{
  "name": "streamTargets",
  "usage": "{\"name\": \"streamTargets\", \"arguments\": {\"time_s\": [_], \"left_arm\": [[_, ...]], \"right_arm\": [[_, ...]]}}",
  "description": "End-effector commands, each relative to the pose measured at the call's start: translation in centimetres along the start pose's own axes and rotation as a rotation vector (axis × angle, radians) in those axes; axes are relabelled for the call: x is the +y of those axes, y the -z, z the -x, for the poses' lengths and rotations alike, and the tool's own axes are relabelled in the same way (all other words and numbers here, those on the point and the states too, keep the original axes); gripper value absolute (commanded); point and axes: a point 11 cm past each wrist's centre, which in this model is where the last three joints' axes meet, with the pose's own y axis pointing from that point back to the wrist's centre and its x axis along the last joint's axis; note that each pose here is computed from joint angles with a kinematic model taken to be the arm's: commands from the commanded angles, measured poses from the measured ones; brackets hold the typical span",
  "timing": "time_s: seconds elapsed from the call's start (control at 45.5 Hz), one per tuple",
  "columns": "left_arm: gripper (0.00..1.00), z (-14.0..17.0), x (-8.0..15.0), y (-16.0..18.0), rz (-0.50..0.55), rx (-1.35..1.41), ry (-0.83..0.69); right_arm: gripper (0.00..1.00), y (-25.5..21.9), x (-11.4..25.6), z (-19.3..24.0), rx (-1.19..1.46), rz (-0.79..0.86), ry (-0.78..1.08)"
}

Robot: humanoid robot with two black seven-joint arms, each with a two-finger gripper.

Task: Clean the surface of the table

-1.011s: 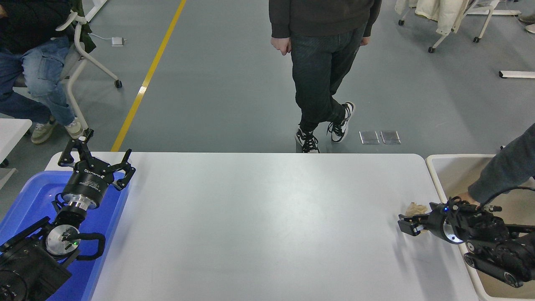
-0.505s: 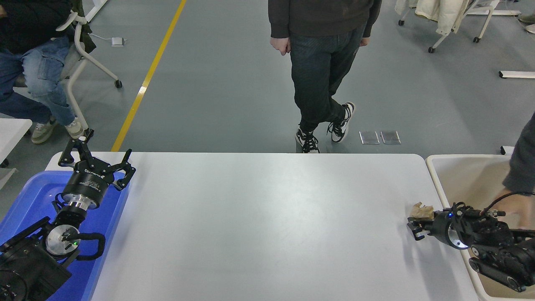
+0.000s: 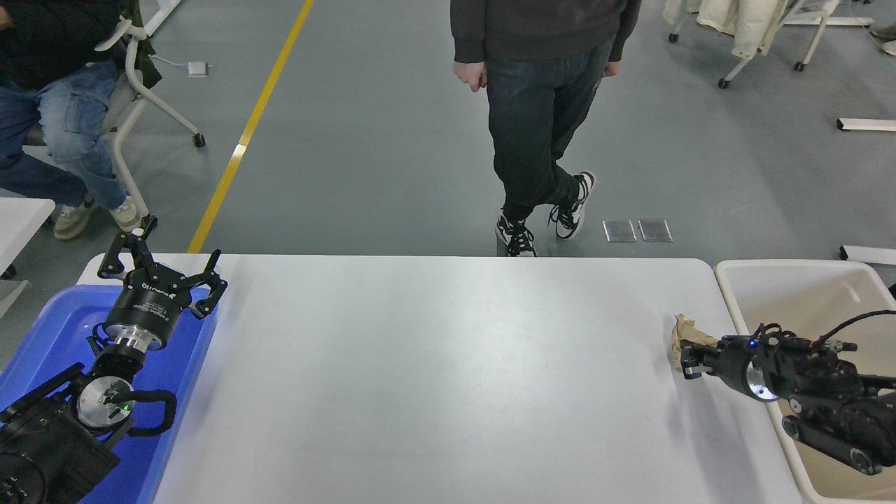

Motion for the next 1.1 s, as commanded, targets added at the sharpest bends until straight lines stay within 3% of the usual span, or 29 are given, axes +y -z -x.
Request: {"name": "streamTargets", "arguments": {"time_s": [0.0, 0.571, 0.769, 1.077], "left_arm": [[1.00, 0.0, 0.0, 0.1, -0.001, 0.001, 0.000], [1.00, 0.0, 0.0, 0.0, 0.000, 0.000, 0.000], [1.00, 0.0, 0.0, 0.0, 0.000, 0.000, 0.000], [1.00, 0.0, 0.0, 0.0, 0.000, 0.000, 0.000]], "right_arm": [[0.00, -0.9, 3.7, -3.2, -0.054, -0.037, -0.032], [0.00, -3.2, 16.8, -13.1, -0.062, -0.077, -0.068], [0.00, -4.0, 18.6, -15.5, -0.050, -0.055, -0.092], [0.00, -5.0, 19.1, -14.9, -0.047, -0.022, -0.067]]}}
